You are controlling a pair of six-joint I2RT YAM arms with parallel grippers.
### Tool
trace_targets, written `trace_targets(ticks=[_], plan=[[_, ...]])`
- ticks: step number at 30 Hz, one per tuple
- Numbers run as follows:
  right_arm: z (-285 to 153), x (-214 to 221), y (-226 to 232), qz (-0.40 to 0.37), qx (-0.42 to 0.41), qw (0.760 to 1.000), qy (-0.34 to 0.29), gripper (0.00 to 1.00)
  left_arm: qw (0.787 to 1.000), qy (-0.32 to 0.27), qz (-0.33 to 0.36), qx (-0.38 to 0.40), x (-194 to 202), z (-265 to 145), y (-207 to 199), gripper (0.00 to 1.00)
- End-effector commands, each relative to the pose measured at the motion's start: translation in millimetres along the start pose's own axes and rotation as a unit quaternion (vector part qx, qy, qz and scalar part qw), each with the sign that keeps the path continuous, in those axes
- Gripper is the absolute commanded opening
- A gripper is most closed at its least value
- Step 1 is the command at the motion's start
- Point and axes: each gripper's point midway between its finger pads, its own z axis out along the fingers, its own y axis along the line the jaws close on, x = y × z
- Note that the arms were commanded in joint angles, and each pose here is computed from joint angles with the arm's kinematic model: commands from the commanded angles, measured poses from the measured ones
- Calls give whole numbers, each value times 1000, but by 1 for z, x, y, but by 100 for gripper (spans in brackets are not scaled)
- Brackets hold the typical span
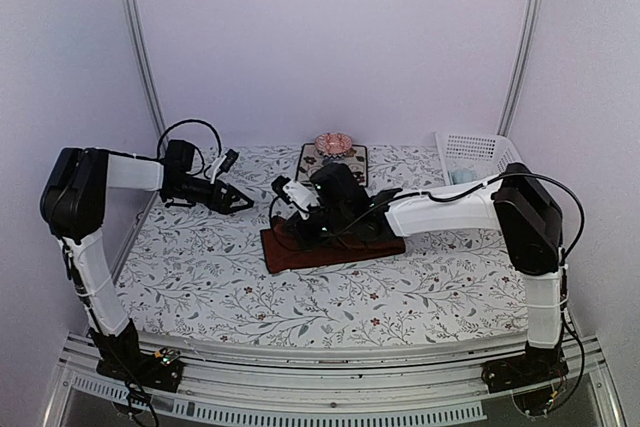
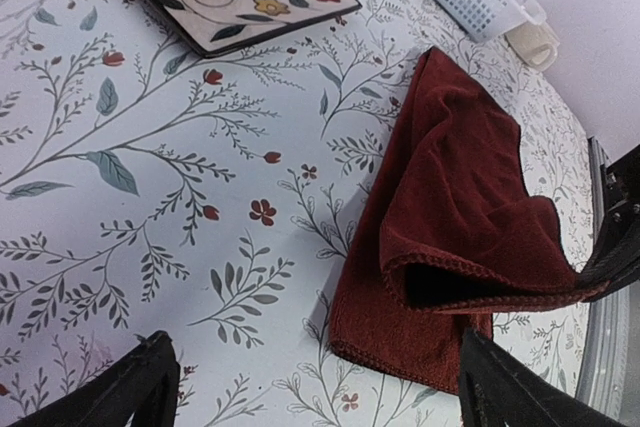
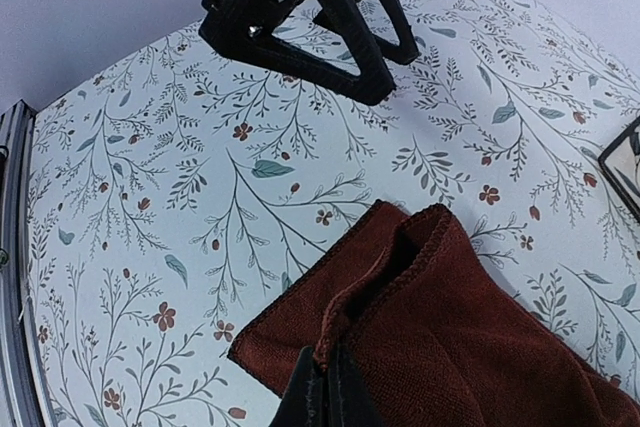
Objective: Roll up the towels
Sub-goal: Adjust the towel at the center of the board.
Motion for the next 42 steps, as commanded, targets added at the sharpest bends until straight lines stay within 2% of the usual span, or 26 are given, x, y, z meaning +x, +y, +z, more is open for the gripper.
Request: trace_targets(ticks=[1, 7, 19, 21, 27, 33, 36, 42], plan=[[18, 5, 12, 17, -18, 1000, -6, 2, 1000, 2, 8, -6, 6, 2, 3, 97], [35, 19, 26, 6, -19, 1000, 12, 2, 1000, 2, 11, -7, 5, 2, 3, 97], [38, 41, 46, -12, -33, 999, 40, 4, 999, 29, 34, -21, 1, 12, 4, 97], [41, 47, 45, -14, -29, 998, 51, 8, 998, 49, 21, -11, 14, 23, 7, 97], [39, 59, 52, -38, -43, 996, 68, 42, 996, 83, 23, 16, 23, 38, -6, 97], [10, 45, 47, -43, -29, 997, 55, 54, 993, 105, 41, 34, 24, 47, -27, 97], [-13, 31, 24, -20, 4, 999, 43, 57, 992, 115, 43, 31, 24, 51, -30, 95], [-53, 37, -41, 44, 118, 991, 50, 57, 990, 136, 40, 12, 30, 59, -27, 81]])
